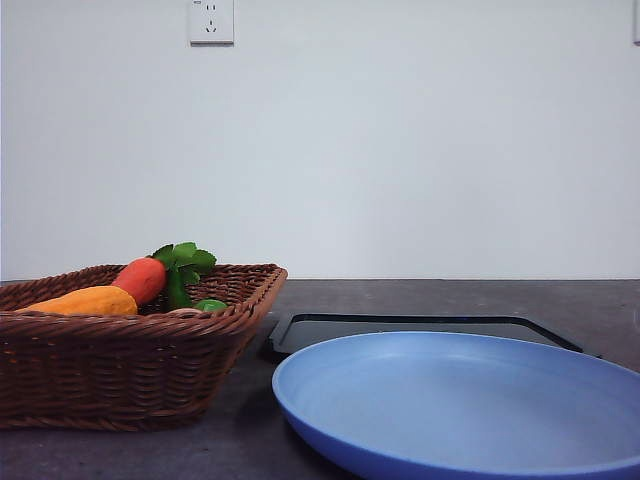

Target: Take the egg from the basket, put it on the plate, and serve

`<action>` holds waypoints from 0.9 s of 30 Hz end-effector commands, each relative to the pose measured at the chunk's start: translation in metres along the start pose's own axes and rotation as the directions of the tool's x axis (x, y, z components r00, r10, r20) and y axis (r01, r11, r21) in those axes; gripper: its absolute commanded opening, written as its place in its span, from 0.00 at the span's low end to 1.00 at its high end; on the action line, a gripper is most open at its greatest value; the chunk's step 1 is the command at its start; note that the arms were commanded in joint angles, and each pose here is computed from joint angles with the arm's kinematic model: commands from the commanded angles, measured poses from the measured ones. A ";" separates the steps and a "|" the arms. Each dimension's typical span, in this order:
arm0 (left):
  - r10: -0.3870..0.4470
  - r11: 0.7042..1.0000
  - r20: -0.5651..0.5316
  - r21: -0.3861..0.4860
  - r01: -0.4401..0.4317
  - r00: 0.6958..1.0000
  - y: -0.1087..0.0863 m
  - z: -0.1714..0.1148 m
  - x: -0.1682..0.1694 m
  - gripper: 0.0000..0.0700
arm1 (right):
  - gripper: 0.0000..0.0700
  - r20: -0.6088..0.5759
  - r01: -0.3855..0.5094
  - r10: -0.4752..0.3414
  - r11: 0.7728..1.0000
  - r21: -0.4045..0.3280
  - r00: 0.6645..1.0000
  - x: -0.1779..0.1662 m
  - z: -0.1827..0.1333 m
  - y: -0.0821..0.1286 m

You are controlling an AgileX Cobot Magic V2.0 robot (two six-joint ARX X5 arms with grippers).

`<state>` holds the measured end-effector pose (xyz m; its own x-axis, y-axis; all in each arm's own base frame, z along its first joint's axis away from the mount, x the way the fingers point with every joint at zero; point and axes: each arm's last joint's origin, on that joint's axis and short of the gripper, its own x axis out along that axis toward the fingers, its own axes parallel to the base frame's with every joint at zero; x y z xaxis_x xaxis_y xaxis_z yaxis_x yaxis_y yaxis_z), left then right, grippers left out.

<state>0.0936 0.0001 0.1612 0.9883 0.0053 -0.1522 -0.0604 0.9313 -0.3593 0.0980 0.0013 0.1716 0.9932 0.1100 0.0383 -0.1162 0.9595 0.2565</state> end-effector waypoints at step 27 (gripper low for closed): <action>-0.430 0.902 -0.371 -0.211 0.376 0.823 -0.044 0.068 0.023 0.00 | 0.00 -0.394 0.005 0.117 0.955 0.295 0.912 0.018 0.072 0.023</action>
<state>0.1266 -0.0152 0.2319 0.8002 -0.5090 -0.3171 0.2510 0.7645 -0.5938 0.1101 0.0063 0.2454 0.9058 0.2974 -0.3017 -0.0944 0.8360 0.5405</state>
